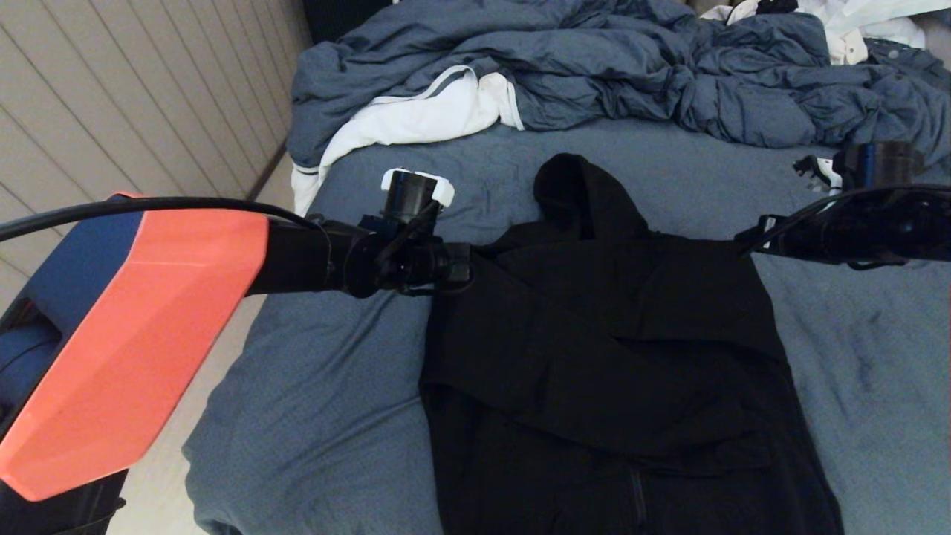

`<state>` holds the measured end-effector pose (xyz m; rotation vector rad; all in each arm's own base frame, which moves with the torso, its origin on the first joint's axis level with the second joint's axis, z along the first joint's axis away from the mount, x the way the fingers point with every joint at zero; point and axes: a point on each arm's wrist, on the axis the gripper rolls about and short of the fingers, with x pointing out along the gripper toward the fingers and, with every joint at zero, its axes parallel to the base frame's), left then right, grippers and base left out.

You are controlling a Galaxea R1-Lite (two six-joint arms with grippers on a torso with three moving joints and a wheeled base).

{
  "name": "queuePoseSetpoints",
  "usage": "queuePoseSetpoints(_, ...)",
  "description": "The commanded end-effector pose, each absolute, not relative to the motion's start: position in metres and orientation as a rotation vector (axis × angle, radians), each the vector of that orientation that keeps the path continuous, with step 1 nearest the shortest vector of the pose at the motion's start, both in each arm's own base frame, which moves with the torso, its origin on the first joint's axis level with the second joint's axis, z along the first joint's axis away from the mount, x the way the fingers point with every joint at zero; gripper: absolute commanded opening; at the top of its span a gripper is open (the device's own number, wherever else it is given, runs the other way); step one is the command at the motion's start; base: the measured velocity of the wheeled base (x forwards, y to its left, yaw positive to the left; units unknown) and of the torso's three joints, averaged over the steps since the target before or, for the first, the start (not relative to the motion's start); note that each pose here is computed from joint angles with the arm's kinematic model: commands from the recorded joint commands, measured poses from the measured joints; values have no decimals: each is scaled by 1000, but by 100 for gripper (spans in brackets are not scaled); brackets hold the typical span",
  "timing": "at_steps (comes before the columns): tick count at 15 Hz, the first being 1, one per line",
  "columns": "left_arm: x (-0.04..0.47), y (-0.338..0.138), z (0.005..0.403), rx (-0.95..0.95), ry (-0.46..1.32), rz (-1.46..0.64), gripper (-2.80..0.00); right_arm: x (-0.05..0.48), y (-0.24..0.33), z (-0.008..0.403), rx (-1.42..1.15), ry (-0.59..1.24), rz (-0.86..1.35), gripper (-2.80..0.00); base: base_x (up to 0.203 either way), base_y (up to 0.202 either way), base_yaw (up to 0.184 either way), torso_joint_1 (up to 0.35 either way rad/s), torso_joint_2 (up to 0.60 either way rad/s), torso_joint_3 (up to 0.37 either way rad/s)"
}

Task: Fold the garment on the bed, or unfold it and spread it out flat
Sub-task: Fold the black sweatshirt

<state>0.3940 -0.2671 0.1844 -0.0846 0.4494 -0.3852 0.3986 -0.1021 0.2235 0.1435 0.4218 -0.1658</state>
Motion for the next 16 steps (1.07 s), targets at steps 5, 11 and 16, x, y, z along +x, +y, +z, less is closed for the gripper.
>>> queuePoseSetpoints(5,394,-273,174,-82,473,-393,0,410,-106,211,146,442,-167,0,0,0,0,0,0,0)
queuePoseSetpoints(11,397,-287,160,-70,488,-410,0,420,-111,201,148,454,-172,0,0,0,0,0,0,0)
queuePoseSetpoints(16,405,-292,145,-60,512,-406,0,424,-112,196,149,461,-169,0,0,0,0,0,0,0)
